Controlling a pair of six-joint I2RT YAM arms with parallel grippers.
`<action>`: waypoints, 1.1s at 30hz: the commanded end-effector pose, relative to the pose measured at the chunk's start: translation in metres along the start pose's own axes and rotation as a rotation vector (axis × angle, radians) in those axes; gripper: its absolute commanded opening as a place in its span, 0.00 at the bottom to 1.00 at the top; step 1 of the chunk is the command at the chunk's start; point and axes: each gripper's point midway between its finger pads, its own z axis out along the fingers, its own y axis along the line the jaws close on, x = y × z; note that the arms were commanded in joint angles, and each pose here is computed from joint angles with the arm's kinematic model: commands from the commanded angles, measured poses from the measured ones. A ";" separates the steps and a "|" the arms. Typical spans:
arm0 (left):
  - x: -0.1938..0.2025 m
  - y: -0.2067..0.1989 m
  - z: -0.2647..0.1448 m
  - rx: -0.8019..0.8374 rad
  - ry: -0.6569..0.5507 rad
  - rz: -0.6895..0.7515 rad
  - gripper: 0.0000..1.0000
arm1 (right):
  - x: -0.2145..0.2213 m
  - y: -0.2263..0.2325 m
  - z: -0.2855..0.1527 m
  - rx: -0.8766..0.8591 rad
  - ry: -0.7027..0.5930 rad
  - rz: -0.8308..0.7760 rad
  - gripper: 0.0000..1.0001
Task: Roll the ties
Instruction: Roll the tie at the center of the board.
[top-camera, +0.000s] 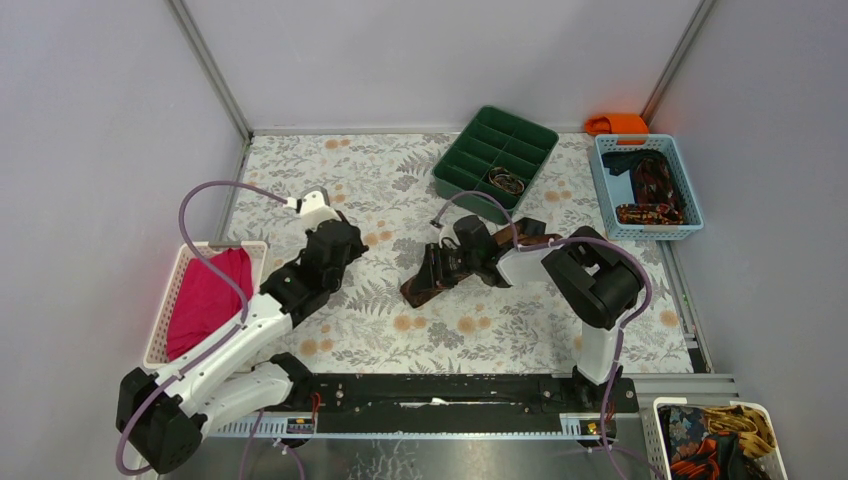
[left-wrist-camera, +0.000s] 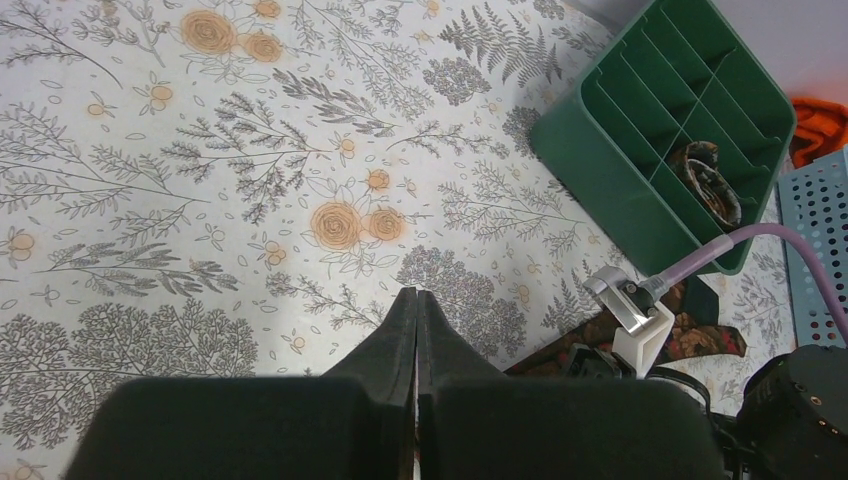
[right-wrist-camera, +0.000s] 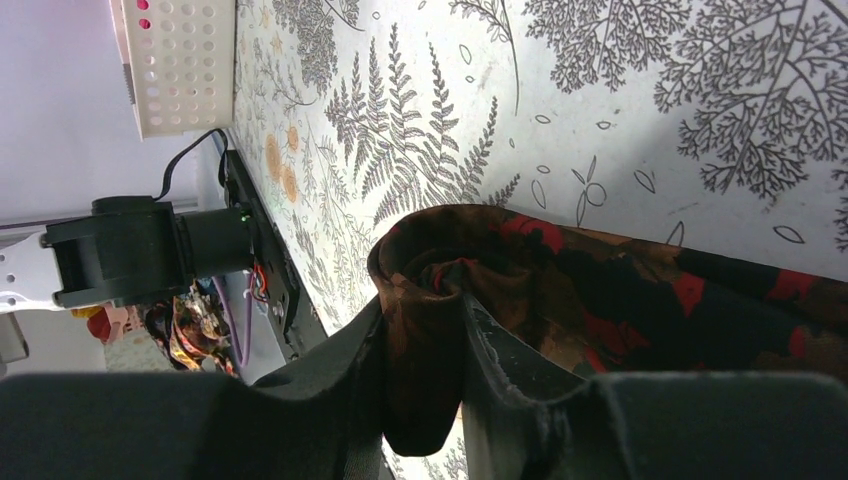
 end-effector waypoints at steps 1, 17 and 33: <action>-0.003 -0.010 0.006 0.042 -0.019 -0.010 0.00 | -0.006 0.009 -0.011 -0.034 -0.023 0.008 0.36; 0.010 -0.016 0.014 0.064 0.016 0.005 0.00 | -0.014 0.004 -0.031 0.098 -0.045 -0.079 0.61; 0.021 -0.021 0.025 0.078 0.041 0.019 0.00 | -0.036 -0.021 -0.053 0.338 -0.098 -0.202 0.62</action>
